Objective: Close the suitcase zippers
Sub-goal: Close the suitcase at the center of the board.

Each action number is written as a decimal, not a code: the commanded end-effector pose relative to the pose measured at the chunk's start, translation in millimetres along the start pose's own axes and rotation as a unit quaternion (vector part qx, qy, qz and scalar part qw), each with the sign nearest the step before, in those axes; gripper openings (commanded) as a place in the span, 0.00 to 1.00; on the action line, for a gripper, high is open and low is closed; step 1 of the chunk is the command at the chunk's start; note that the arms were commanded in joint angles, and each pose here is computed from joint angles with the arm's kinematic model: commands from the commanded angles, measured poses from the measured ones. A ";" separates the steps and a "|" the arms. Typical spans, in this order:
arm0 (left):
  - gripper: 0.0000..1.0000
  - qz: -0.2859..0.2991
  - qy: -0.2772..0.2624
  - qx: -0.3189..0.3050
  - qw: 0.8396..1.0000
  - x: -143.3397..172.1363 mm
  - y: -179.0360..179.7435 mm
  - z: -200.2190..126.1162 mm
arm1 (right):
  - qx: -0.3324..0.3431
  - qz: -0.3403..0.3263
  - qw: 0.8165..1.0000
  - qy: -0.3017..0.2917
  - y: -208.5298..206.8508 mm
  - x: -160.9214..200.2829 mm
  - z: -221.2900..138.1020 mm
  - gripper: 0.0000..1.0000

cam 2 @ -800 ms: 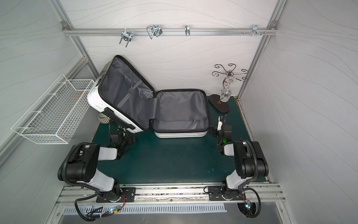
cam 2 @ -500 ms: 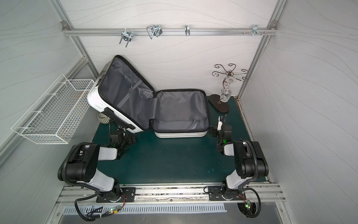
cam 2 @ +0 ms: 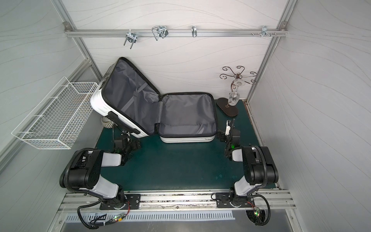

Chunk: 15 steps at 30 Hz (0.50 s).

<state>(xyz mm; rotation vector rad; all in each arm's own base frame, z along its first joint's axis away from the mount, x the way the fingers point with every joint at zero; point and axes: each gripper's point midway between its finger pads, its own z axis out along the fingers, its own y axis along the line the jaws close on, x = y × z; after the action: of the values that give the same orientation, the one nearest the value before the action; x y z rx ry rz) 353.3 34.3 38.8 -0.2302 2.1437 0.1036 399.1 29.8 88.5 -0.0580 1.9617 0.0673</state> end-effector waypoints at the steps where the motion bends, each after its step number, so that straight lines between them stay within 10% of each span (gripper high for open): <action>1: 0.99 -0.034 -0.141 -0.006 0.989 -81.5 0.6 -37.7 | 0.004 -0.003 1.000 -0.007 2.8 -16.5 -14.5 0.99; 15: 0.99 -0.173 -0.044 -0.053 0.983 -120.2 17.2 -165.3 | -0.002 0.071 0.990 0.125 26.9 -75.2 -35.5 0.99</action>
<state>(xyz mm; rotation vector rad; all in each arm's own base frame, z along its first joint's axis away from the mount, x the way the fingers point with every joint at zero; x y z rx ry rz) 292.5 43.3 184.1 -0.5373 2.0284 0.0979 405.9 56.6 197.2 0.0310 2.0249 0.1445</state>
